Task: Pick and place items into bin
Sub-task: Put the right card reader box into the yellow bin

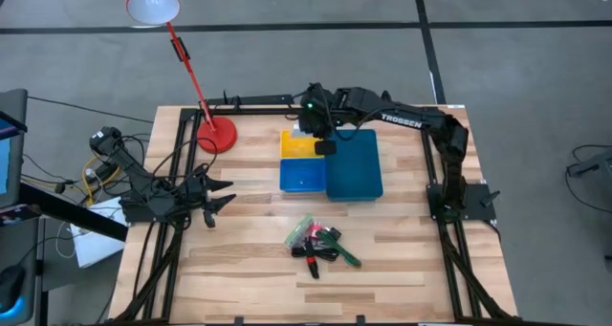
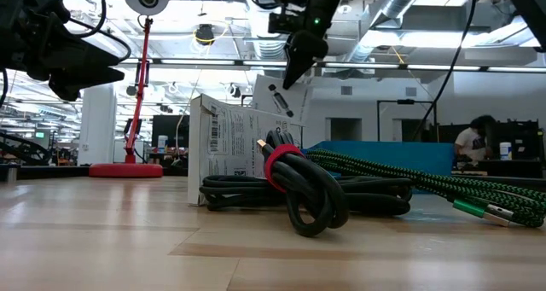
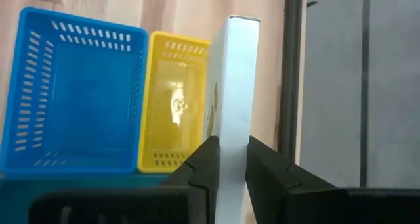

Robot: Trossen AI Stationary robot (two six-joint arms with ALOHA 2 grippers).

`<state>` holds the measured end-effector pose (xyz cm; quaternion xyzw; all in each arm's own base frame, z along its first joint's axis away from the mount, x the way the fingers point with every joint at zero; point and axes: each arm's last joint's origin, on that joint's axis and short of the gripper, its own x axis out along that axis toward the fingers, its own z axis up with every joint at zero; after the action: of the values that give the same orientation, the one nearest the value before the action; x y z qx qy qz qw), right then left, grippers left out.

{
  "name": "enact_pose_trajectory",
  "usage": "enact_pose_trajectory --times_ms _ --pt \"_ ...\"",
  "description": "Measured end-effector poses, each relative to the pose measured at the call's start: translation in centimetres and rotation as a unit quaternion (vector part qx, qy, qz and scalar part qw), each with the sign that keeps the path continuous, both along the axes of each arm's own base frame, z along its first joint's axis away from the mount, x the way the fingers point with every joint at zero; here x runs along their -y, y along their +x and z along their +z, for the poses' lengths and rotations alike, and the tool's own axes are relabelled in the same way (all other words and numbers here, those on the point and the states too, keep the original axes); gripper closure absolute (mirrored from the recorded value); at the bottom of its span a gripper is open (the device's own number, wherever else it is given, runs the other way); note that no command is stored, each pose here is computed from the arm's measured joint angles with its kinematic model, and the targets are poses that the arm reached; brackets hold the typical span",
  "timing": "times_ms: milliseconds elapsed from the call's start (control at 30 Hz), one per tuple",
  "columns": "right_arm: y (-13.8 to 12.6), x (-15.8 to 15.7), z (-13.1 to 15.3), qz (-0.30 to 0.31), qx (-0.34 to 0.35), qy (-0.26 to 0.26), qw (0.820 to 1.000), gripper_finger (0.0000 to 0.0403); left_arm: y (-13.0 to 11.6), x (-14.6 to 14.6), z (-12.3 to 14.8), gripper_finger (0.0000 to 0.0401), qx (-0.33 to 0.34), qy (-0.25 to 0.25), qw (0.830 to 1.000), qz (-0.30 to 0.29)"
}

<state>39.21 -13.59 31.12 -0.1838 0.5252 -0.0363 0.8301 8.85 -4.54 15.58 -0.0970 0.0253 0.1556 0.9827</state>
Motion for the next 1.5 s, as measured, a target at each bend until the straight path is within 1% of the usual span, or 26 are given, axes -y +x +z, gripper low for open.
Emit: enact_pose_trajectory --times_ms 233,333,567,1000,1367,1500 --pt "-0.2 1.1 0.1 -0.001 0.017 0.011 1.000 0.0346 0.0 0.0 0.0 0.0211 0.000 0.000 1.000 0.000" --pt "-0.1 1.4 0.2 0.007 0.034 0.027 0.999 0.0346 0.0 0.0 0.0 0.0211 0.000 0.000 1.000 0.000" --pt "0.0 1.4 0.2 0.005 0.045 0.046 0.998 0.0346 0.0 0.0 0.0 0.0211 0.000 0.000 1.000 0.000" --pt "-0.2 1.4 0.1 -0.010 0.040 0.057 0.998 0.0346 0.0 0.0 0.0 0.0211 0.000 0.000 1.000 0.000" --pt "0.0 1.5 0.3 -0.033 0.059 0.066 0.995 0.0346 0.0 0.0 0.0 0.0211 0.000 0.000 1.000 0.000" --pt "0.2 1.5 -0.4 -0.037 0.062 0.068 0.995 0.0346 0.0 0.0 0.0 0.0211 0.000 0.000 1.000 0.000"
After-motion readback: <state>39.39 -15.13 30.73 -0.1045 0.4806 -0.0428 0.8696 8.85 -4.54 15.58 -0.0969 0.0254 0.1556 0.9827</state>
